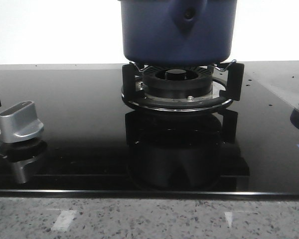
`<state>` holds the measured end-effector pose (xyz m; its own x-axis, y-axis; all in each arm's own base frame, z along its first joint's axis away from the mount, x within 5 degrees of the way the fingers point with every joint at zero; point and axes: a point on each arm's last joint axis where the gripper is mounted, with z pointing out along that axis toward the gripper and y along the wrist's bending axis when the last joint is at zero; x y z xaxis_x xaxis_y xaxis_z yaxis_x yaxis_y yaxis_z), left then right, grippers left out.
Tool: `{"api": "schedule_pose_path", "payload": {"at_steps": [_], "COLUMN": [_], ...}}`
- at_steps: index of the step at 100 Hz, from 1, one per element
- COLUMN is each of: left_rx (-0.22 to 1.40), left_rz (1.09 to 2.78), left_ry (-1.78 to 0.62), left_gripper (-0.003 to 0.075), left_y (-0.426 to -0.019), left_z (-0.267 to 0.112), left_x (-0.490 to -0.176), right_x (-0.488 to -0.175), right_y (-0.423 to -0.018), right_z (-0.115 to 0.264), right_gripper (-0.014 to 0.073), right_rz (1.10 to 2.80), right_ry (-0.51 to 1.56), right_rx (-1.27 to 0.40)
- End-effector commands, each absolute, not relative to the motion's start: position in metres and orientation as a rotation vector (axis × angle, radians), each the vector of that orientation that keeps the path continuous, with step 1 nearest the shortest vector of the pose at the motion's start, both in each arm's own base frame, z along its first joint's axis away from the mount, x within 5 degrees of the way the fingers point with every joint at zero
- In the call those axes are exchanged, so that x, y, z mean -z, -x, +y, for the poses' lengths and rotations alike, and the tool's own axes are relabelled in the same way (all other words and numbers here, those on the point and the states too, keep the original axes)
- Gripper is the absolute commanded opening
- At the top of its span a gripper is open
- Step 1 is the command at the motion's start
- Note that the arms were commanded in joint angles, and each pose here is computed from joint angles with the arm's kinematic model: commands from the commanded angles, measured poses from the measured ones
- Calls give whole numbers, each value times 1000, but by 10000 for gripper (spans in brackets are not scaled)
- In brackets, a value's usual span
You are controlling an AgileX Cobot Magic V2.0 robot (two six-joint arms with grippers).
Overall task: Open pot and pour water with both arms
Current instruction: 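Grasp the purple lid knob with the left gripper and lift the lid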
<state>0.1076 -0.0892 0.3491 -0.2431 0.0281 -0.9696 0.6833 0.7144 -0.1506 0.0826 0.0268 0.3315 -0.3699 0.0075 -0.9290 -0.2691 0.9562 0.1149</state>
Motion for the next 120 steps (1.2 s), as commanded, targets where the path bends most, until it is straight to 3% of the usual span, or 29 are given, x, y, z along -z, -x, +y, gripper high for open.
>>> {"api": "schedule_pose_path", "payload": {"at_steps": [1,10,16,72,102,120], "left_rx": [678,659,637,631,722,817], "left_rz": [1634,1605,1587,1595,1646,1574], "left_ry": [-555,-617,-663,-656,-633,-675], "left_gripper": [329,454,481,481,481,481], "left_y": [-119,-128,-137,-248,-272,-275], "left_z": [-99,-114,-126,-225,-213,-209], "left_x": [-366,-373,-378,-410,-413,-417], "right_x": [-347,-348,-348,-347,-344,-344], "right_y": [-86,-86,-86,-87,-86,-86], "right_z": [26,26,26,24,24,23], "right_gripper": [450,447,447,447,447,447], "right_rz": [1844,1838,1834,1841,1876,1868], "right_ry": [177,175,173,192,212,209], "right_rx": [-280,-279,-278,-238,-221,-219]}}
